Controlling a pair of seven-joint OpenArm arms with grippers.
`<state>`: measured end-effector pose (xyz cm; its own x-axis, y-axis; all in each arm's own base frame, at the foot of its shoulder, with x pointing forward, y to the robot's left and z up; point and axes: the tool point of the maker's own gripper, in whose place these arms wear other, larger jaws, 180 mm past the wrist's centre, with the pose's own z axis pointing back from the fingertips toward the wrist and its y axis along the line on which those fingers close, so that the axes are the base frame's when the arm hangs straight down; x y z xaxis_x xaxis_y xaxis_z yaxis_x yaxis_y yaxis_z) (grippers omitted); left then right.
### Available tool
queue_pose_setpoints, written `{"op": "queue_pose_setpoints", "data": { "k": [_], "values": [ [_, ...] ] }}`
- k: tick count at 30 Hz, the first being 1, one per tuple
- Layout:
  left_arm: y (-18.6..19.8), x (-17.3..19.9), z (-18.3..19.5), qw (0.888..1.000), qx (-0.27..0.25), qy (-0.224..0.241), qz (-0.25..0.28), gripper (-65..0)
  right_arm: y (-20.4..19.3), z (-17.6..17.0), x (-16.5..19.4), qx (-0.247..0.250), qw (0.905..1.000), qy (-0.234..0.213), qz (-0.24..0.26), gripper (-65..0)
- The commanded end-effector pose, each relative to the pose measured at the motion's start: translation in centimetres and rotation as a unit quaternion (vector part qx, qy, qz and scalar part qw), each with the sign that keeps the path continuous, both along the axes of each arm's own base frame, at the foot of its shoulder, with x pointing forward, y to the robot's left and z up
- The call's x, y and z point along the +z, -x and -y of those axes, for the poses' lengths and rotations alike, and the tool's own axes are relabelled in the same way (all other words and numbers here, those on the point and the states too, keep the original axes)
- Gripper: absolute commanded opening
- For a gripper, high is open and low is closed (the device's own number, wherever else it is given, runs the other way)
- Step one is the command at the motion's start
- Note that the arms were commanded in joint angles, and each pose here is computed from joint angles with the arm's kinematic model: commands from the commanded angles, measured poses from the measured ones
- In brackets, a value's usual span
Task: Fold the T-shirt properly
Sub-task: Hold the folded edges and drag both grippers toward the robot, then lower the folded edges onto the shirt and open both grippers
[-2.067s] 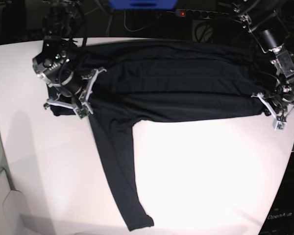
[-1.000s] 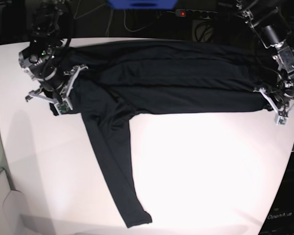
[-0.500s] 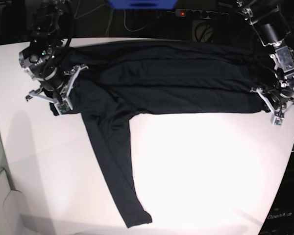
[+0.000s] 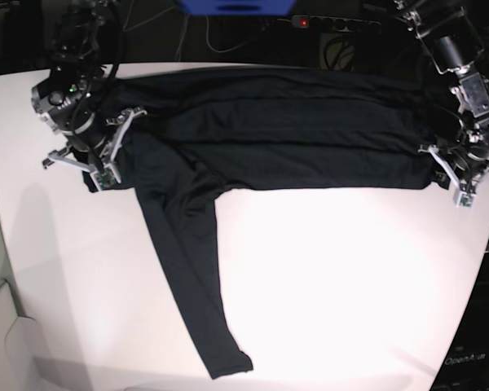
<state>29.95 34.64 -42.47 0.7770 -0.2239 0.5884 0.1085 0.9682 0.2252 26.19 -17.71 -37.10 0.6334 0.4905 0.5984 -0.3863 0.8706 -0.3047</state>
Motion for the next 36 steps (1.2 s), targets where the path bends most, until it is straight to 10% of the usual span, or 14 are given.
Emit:
{"op": "queue_pose_setpoints", "data": {
  "k": [1,16,27,36],
  "values": [
    [0.5,0.1,-0.8,1.000,-0.004,-0.014,-0.016,-42.1,-0.7,0.1,0.8,0.001,0.9999,-0.003,0.017,-58.8],
    [2.0,-0.8,-1.2,0.999,-0.003,-0.017,-0.036,-42.1,0.4,0.6,-2.5,-0.002,0.9995,-0.009,-0.031,-47.7],
    [2.9,-2.2,-0.5,0.998,-0.006,-0.007,-0.055,-42.9,-1.7,0.2,-1.1,-0.001,0.9999,-0.015,-0.004,-65.0],
    [3.6,-5.4,1.0,0.995,-0.016,0.026,-0.100,-65.0,-3.1,-1.2,-2.8,-0.003,0.9986,-0.048,-0.020,-65.0]
  ]
}}
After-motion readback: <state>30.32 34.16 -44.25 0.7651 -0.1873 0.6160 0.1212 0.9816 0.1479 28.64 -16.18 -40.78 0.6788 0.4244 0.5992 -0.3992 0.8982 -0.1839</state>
